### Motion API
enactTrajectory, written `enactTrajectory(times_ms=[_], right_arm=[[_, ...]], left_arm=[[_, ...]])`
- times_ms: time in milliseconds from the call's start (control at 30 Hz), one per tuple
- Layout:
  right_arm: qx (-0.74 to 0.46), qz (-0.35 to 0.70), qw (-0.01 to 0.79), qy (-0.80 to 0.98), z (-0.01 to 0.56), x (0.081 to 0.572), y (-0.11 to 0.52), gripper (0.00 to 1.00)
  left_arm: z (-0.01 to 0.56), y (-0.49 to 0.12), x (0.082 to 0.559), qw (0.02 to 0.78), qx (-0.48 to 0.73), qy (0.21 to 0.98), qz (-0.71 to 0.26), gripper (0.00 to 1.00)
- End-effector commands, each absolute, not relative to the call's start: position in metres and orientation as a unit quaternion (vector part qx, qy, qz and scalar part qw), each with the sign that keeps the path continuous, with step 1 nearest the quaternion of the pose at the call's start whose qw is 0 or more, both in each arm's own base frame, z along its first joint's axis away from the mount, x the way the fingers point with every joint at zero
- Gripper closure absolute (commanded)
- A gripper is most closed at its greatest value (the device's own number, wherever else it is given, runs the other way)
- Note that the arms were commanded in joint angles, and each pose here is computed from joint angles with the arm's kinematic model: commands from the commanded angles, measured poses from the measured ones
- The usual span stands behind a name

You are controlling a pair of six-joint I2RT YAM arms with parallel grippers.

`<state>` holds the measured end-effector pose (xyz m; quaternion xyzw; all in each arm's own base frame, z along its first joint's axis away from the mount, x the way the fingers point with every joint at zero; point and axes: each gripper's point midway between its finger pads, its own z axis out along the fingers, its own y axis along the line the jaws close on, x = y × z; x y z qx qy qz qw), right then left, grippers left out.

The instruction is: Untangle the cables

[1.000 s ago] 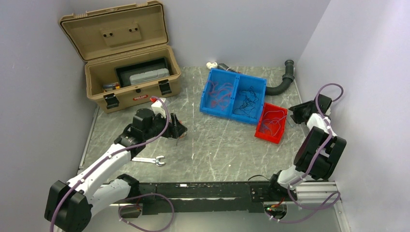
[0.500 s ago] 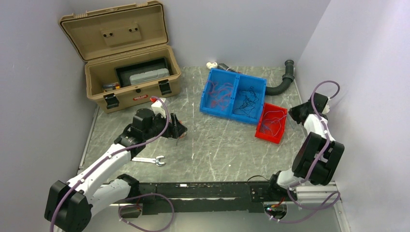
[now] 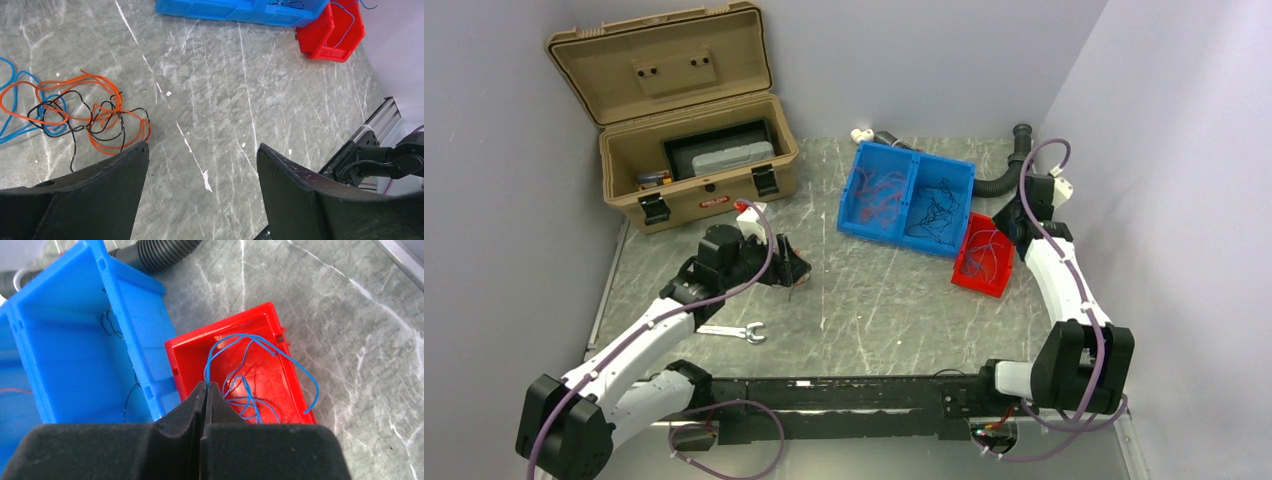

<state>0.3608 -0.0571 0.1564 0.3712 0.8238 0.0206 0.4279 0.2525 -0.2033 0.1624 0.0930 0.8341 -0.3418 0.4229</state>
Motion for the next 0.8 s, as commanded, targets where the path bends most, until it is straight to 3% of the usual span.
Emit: enactTrajectory(times_ms=[0, 600, 767], right_arm=[[0.345, -0.018, 0.423, 0.838, 0.158, 0.351, -0.058, 1.0], [0.34, 0.05, 0.408, 0.846, 0.15, 0.357, 0.0, 1.0], [0.389, 0.128, 0.404, 0.818, 0.138, 0.357, 0.006, 1.0]], left_arm=[[0.176, -0.203, 0.254, 0.443, 0.099, 0.821, -0.346, 0.18], [0.176, -0.203, 0.254, 0.441, 0.099, 0.822, -0.347, 0.18], [0.177, -0.202, 0.254, 0.443, 0.099, 0.821, -0.345, 0.18]])
